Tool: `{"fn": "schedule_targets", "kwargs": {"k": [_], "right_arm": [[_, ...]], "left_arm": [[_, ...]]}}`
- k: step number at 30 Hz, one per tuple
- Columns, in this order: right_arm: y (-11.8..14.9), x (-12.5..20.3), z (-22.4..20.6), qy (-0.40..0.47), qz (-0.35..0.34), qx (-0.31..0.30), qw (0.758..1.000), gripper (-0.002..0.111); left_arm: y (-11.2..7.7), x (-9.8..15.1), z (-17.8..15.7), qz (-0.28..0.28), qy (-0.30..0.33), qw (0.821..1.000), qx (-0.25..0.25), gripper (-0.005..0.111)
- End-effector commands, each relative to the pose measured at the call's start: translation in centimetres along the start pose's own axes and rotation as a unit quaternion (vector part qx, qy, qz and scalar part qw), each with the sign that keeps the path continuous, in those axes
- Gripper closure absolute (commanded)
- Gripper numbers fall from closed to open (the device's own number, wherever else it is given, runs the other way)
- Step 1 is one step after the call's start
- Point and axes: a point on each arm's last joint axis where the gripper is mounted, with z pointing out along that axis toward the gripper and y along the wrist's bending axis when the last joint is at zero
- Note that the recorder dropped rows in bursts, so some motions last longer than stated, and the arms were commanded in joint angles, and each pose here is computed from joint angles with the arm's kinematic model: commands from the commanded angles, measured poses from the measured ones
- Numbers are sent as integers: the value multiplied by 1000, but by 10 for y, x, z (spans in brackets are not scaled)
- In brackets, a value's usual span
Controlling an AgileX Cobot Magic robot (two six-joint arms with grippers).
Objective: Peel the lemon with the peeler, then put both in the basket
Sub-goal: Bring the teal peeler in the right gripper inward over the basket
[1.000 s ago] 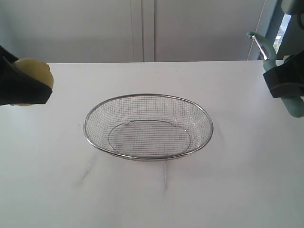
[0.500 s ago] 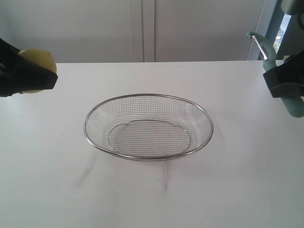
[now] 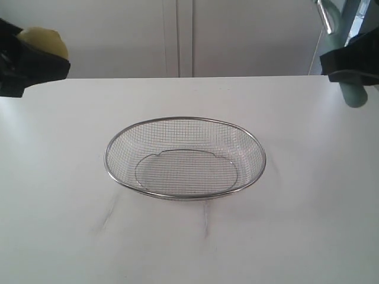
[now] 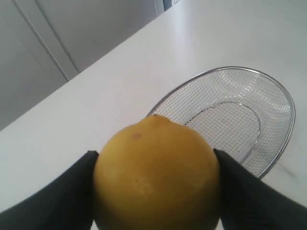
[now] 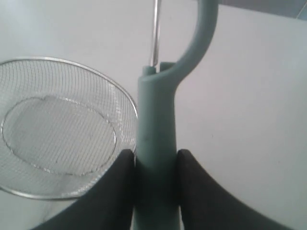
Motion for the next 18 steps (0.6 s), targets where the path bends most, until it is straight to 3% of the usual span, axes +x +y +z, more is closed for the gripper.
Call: {"fn": "schedule_targets", "kwargs": {"k": [1, 6, 13, 18], "right_arm": [[0, -7, -2, -38, 8, 0, 999, 108], [-1, -8, 6, -35, 9, 1, 999, 108], [2, 4, 33, 25, 48, -33, 998, 108], [11, 11, 57, 63, 71, -66, 993, 108]], "left_arm": [[-5, 5, 6, -1, 22, 999, 42, 107], [-6, 10, 14, -8, 40, 997, 63, 107], [-6, 24, 36, 29, 68, 993, 90, 107], [-10, 23, 44, -2, 59, 992, 111, 107]]}}
